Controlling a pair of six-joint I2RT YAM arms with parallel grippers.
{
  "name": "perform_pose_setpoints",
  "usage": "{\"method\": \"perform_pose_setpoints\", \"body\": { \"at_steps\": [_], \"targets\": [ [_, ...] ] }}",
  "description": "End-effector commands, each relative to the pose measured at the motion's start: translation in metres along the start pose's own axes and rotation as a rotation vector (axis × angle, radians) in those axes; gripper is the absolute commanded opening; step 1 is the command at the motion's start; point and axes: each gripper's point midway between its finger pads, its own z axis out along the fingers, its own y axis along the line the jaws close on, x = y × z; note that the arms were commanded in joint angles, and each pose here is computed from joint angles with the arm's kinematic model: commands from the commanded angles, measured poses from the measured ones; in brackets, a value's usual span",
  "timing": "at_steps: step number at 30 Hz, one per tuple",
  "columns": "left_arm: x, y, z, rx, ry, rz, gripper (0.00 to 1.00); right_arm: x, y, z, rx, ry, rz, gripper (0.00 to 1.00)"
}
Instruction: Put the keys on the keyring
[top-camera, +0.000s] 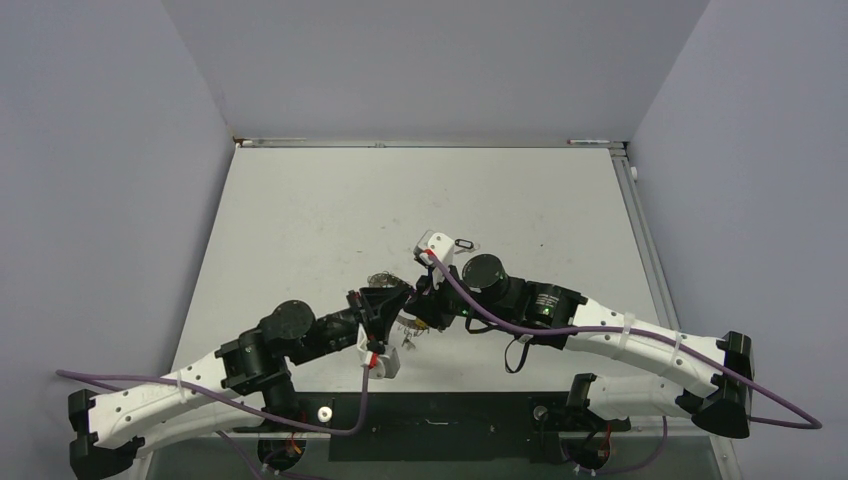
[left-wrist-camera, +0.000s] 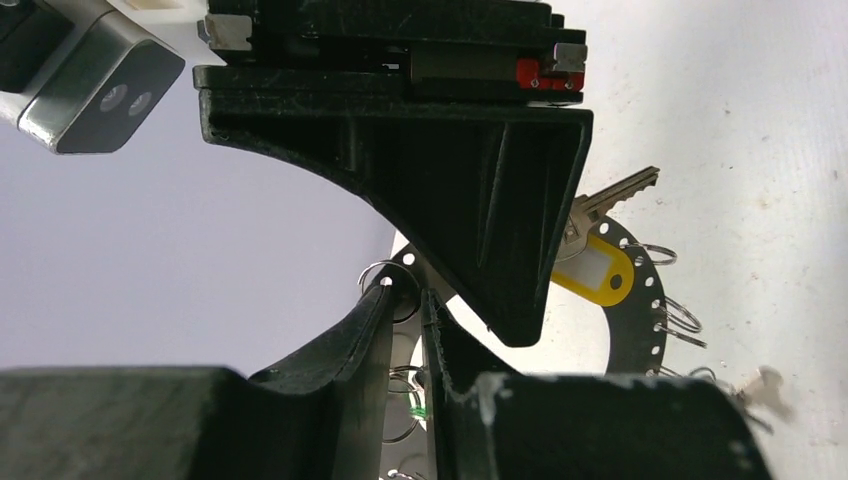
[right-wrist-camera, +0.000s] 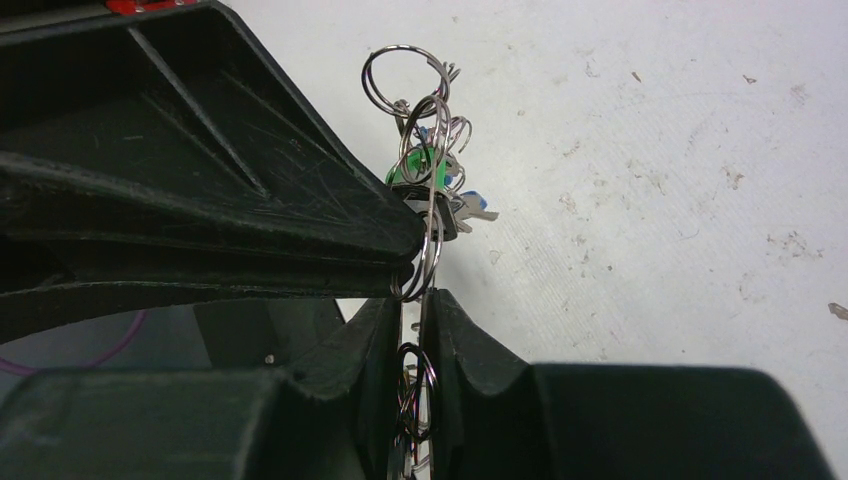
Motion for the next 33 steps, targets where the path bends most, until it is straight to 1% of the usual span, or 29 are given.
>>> {"method": "perform_pose_setpoints", "body": {
  "at_steps": [1, 9, 13, 22, 30, 33],
  "targets": [
    [-0.002, 0.015, 0.001, -0.078, 0.008, 0.051, 0.12, -0.049, 0.022, -0.007, -0.077, -0.139, 0.006, 0.05],
    [0.001, 0.017, 0.001, -0.113, 0.035, 0.104, 0.06, -0.051, 0.034, -0.006, -0.126, -0.149, 0.036, 0.05],
    [0.003, 0.017, 0.001, -0.131, 0.051, 0.129, 0.0, -0.053, 0.038, -0.005, -0.146, -0.154, 0.048, 0.05],
    [0.013, 0.022, -0.005, -0.194, 0.122, 0.208, 0.0, -0.053, 0.04, -0.007, -0.149, -0.162, 0.044, 0.05],
    [0.016, 0.02, -0.011, -0.189, 0.142, 0.266, 0.0, -0.048, 0.043, -0.011, -0.171, -0.149, -0.001, 0.06],
    [0.014, 0.021, -0.012, -0.197, 0.141, 0.283, 0.0, -0.047, 0.046, -0.013, -0.194, -0.151, -0.013, 0.16]
  ]
}}
